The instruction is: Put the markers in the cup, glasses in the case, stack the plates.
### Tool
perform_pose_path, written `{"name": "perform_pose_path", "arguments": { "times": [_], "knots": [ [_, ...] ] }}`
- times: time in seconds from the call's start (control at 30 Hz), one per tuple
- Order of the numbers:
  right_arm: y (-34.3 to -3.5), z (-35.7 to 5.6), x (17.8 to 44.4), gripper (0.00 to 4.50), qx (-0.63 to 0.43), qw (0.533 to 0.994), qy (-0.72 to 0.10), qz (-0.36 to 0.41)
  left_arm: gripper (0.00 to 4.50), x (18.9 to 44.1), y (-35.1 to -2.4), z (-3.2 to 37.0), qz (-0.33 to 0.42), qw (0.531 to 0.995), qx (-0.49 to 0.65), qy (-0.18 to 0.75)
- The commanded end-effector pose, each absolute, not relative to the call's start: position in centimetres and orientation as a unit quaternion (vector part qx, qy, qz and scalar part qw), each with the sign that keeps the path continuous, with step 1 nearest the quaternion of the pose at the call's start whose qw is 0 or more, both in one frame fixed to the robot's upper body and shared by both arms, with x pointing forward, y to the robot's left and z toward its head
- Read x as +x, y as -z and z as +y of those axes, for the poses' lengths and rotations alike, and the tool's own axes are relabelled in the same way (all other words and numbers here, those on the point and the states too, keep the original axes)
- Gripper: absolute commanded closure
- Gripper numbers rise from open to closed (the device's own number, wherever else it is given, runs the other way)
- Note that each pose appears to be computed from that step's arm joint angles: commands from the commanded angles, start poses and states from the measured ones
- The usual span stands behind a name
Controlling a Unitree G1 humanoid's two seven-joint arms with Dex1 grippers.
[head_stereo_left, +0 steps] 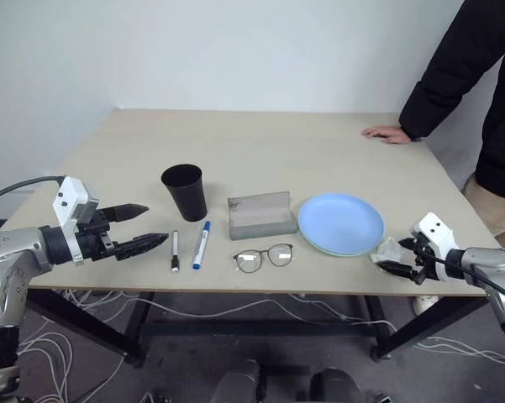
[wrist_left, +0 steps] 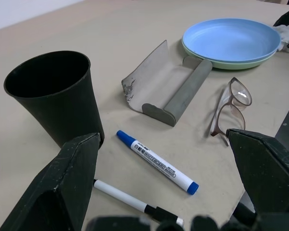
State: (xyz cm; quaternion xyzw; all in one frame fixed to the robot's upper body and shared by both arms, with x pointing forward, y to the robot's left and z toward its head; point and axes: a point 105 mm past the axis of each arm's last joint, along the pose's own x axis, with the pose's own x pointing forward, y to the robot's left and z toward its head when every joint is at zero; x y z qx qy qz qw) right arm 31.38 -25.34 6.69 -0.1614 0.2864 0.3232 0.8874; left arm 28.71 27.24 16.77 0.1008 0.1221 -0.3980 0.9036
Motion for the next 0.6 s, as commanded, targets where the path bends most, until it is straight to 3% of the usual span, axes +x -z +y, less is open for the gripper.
{"name": "perform_pose_path", "arguments": {
  "times": [0.03,0.27,0.4,0.6],
  "knots": [
    [-7.6,-25.1,32.1,1.30,-0.176,0.893,-0.316,0.266,0.00,28.7,-18.5,27.2,0.096,0.906,0.120,0.395],
    [-6.6,-24.7,31.1,3.70,-0.190,0.877,-0.339,0.285,0.00,28.8,-18.5,27.1,0.094,0.905,0.120,0.397],
    [-7.7,-26.3,31.6,3.70,-0.208,0.884,-0.317,0.275,0.00,28.8,-18.5,27.0,0.094,0.904,0.120,0.399],
    [-12.4,-28.7,32.6,3.70,-0.217,0.901,-0.294,0.233,0.00,28.9,-18.6,27.0,0.094,0.905,0.122,0.398]
  ]
}}
